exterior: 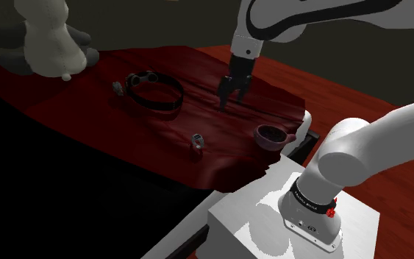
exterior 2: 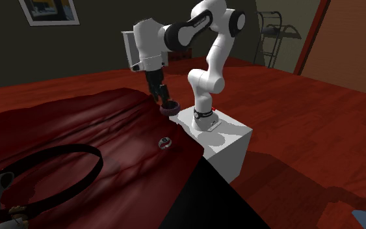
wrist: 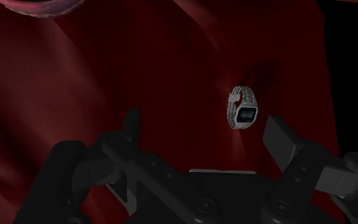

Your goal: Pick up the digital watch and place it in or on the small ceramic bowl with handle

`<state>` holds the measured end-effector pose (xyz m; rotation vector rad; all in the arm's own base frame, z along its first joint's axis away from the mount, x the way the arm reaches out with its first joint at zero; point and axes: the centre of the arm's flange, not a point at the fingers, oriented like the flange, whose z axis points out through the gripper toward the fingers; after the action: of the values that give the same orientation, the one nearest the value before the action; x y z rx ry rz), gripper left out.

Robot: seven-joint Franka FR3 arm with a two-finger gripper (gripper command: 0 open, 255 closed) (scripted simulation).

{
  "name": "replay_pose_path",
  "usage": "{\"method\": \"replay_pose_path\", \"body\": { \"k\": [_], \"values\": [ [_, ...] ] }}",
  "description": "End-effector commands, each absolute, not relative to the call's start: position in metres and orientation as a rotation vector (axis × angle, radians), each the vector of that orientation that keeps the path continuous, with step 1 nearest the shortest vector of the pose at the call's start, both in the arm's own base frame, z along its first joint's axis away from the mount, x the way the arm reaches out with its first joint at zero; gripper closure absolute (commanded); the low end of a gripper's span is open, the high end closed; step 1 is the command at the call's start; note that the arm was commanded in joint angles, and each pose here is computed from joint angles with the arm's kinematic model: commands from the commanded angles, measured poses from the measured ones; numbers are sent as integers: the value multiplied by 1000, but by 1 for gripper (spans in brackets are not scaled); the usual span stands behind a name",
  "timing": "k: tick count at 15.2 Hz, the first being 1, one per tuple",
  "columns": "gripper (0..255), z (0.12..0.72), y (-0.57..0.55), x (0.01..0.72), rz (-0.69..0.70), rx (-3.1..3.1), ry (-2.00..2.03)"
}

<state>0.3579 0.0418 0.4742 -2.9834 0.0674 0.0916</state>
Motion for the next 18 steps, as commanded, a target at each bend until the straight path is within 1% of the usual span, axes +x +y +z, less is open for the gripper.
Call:
{"method": "replay_pose_path", "body": {
  "k": [1, 10, 18],
  "values": [
    [0, 452, 58, 364, 96, -2978, 75],
    [0, 363, 123, 409, 126, -2955, 103],
    [0, 322, 133, 408, 128, -2954, 104]
  ]
}}
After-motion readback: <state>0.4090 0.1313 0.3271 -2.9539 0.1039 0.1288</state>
